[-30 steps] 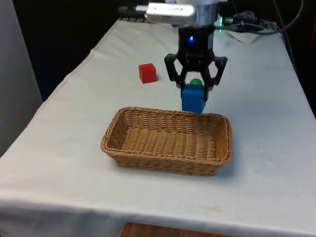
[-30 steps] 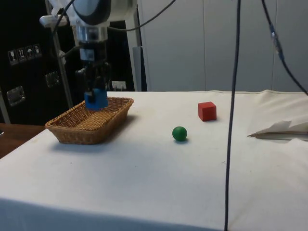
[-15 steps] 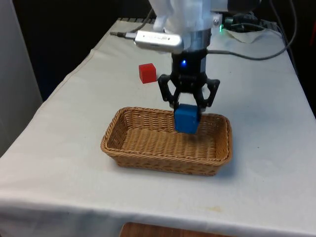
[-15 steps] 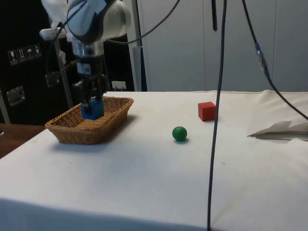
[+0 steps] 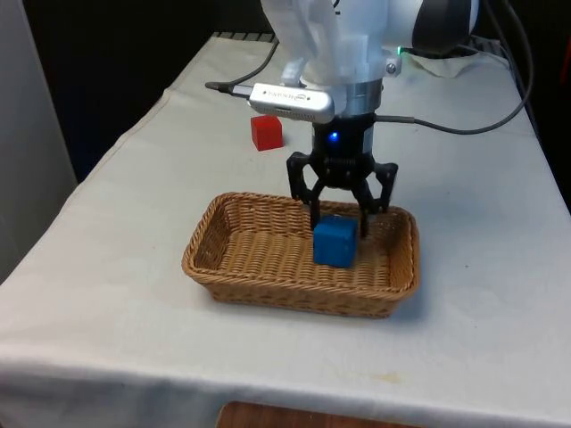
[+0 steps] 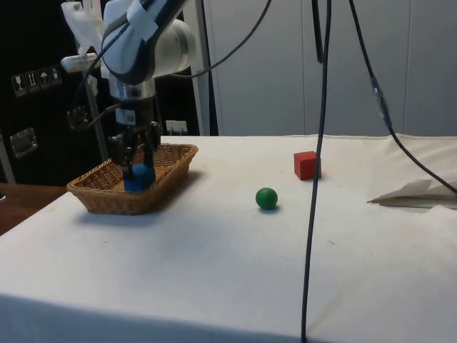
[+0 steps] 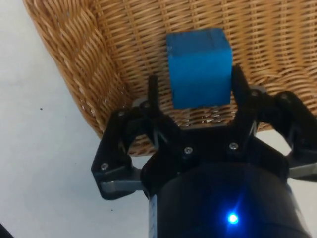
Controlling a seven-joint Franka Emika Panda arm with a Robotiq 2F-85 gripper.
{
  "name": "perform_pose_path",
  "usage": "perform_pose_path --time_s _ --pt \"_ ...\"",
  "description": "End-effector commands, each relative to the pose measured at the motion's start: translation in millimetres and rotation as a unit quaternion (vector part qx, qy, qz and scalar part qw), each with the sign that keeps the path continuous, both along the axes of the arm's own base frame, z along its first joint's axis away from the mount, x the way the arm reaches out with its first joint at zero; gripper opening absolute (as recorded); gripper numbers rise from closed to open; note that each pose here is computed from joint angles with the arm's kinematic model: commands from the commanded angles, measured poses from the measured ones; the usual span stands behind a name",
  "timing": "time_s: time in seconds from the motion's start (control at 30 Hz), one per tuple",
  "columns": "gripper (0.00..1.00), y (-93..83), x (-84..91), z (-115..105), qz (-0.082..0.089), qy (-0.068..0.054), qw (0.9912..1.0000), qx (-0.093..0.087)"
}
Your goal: Place all non-red objects into the basket.
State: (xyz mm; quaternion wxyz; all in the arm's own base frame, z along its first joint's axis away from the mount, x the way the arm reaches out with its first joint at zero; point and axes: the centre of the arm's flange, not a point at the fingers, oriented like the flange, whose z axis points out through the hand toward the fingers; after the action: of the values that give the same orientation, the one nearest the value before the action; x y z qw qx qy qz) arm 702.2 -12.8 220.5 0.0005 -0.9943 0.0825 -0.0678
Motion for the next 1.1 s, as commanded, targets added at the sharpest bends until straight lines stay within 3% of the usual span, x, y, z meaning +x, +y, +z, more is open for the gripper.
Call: perform_pose_path --time_s 0.0,0.1,0.13,0.23,0.47,0.73,0.77,0.83,1.07 --pt "0.43 0.9 0.0 1 -0.001 -0.002 1.00000 0.002" --pt "0.72 0.0 0.0 0 0.000 0.000 1.00000 0.000" --pt "0.72 0.9 -0.3 0 -0.001 -0.002 1.00000 0.001" --pt "1.00 0.9 -0.3 0 -0.001 -0.002 1.00000 0.001" --pt "1.00 0.7 0.0 0 0.001 0.000 1.00000 0.000" --pt "1.00 -3.4 -2.4 35 0.002 -0.003 0.99999 0.003" --pt "1.00 -3.1 0.1 30 0.001 -0.003 0.99998 0.005" --pt "1.00 -3.9 -5.3 44 0.004 -0.003 0.99998 0.004" --pt "1.00 -4.7 -13.9 66 0.009 -0.003 0.99994 0.006"
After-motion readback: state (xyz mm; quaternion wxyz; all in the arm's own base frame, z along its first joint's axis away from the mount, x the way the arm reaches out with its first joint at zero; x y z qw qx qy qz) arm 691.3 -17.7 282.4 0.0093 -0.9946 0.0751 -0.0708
